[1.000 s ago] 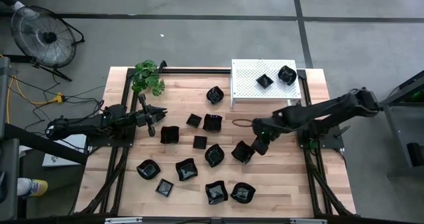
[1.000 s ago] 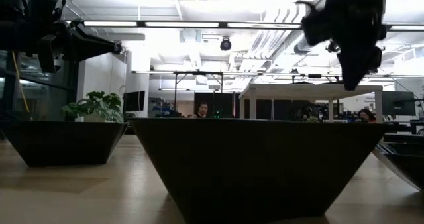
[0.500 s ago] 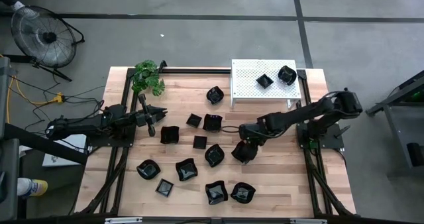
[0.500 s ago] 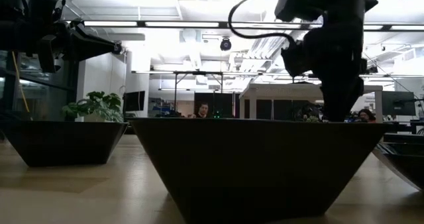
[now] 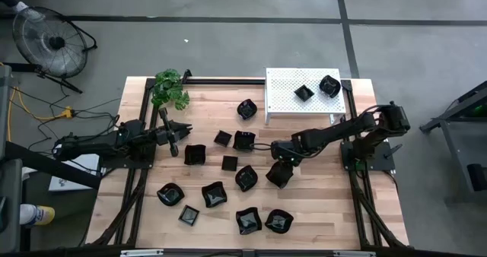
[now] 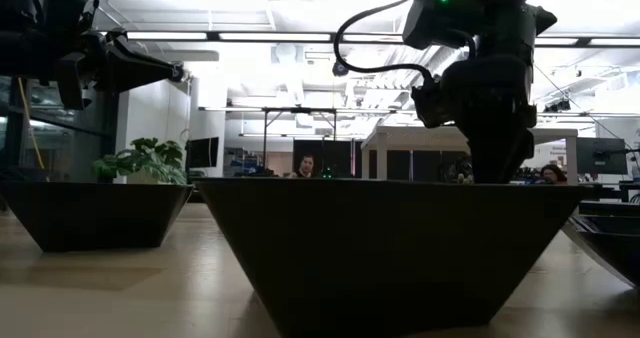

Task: Pick & Place Mini shaped plates
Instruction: Put the distorted square plate on the shelf

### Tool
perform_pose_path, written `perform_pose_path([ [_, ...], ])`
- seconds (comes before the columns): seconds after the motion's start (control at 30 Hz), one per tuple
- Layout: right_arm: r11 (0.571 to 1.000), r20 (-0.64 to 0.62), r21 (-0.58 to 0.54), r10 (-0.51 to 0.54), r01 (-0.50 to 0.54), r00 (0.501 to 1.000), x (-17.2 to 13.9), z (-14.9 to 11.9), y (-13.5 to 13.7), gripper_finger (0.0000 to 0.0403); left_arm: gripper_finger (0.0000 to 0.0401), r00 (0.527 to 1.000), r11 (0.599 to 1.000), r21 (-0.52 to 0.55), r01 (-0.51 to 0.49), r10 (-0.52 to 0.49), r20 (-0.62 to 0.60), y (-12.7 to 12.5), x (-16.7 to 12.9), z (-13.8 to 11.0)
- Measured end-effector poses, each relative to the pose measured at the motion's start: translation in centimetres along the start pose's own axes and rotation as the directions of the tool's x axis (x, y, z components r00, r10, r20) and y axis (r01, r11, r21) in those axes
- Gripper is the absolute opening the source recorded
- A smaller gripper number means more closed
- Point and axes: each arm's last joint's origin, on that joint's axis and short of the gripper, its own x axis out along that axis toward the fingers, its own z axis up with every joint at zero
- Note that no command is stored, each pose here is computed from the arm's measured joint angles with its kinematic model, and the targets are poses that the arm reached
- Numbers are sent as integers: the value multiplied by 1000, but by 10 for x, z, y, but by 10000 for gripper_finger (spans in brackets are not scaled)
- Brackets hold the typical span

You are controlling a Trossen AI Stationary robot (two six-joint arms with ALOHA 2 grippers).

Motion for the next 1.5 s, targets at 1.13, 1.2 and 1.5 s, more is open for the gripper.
perform_pose_path([
  [1.13,997,-7,54,46,-45,999,-10,0,-1,1,46,1000,1000,0,0,0,0,0,0,0],
  [1.2,996,9,68,57,-57,998,-16,1,-2,1,46,1000,1000,0,0,0,0,0,0,0],
  [1.5,982,80,108,148,-156,986,-48,1,-4,0,46,1000,1000,0,0,0,0,0,0,0],
])
